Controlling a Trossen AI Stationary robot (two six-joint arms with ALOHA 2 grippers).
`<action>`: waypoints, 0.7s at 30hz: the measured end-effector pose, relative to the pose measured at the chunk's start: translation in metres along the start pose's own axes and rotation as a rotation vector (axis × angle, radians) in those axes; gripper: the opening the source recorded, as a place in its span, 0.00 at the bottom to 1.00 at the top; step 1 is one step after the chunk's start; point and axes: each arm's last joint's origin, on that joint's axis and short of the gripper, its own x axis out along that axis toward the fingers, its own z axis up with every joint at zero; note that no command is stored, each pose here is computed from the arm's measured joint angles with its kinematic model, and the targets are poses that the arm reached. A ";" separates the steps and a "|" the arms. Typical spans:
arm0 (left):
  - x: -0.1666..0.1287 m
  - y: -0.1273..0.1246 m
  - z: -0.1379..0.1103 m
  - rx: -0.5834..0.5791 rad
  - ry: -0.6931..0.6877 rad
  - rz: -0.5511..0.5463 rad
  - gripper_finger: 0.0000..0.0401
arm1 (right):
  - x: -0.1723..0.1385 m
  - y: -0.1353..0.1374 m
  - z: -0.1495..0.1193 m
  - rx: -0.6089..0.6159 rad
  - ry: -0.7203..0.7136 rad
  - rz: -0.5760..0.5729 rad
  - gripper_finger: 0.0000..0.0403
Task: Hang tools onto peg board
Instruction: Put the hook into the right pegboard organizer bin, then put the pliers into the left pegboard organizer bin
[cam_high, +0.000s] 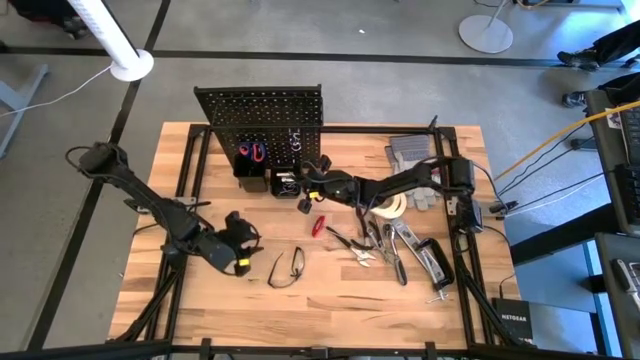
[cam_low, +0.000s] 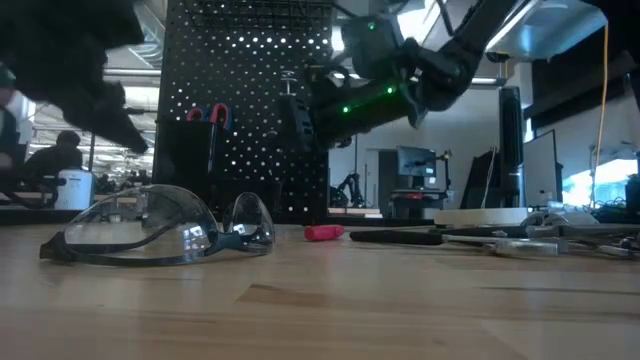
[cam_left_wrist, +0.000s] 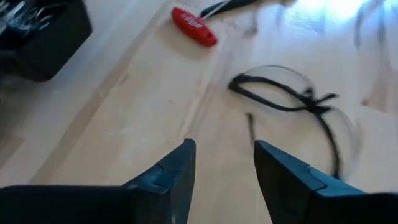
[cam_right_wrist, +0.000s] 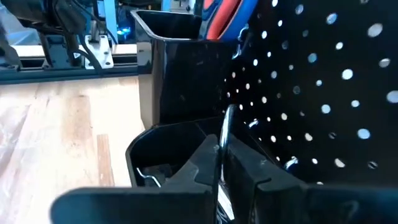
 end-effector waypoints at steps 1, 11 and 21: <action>0.004 0.003 -0.002 -0.015 -0.012 0.000 0.38 | 0.002 -0.001 -0.001 0.003 -0.005 0.004 0.06; 0.026 0.027 -0.006 -0.151 -0.135 -0.011 0.38 | 0.006 -0.004 -0.006 0.031 -0.010 0.051 0.22; 0.029 0.022 0.003 -0.194 -0.211 -0.072 0.37 | -0.037 -0.003 0.046 -0.044 0.129 0.128 0.54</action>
